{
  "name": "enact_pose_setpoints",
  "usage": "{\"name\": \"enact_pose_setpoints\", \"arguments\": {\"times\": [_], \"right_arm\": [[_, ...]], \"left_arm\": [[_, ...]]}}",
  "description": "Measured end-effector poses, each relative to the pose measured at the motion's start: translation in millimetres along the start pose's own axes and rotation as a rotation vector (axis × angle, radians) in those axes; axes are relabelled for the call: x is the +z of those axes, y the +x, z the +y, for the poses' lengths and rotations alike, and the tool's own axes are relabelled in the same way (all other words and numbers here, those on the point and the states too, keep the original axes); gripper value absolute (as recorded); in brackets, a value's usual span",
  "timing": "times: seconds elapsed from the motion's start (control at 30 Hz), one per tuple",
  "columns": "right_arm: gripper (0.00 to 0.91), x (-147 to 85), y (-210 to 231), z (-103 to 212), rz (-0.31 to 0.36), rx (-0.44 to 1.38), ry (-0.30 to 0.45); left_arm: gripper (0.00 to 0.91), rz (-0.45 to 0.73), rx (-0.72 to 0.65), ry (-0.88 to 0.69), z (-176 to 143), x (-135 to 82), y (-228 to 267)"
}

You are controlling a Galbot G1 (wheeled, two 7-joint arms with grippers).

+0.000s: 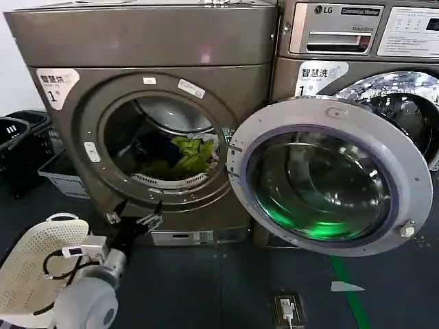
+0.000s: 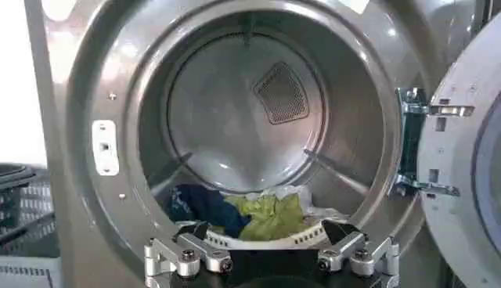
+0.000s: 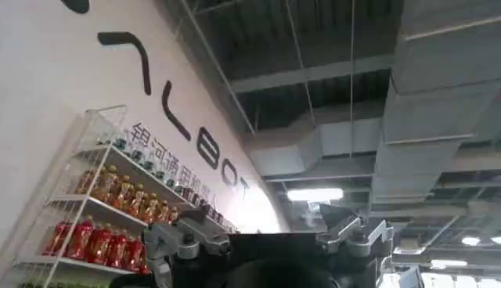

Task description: Grasp the clothes from the dryer.

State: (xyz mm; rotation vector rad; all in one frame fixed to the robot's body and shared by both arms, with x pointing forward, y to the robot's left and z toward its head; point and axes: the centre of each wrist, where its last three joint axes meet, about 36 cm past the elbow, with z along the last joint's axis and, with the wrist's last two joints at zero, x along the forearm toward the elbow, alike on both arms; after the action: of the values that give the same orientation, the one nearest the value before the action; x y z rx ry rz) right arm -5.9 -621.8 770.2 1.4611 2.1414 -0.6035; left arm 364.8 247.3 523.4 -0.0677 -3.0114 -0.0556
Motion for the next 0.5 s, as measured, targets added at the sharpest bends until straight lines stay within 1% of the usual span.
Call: {"name": "enact_pose_setpoints", "arguments": {"times": [0.5], "right_arm": [[0.907, -1.5, 0.2, -0.6, -0.007, -0.008, -0.005]], "left_arm": [[0.907, -0.004, 0.001, -0.006, -0.2, -0.3, -5.8]]}}
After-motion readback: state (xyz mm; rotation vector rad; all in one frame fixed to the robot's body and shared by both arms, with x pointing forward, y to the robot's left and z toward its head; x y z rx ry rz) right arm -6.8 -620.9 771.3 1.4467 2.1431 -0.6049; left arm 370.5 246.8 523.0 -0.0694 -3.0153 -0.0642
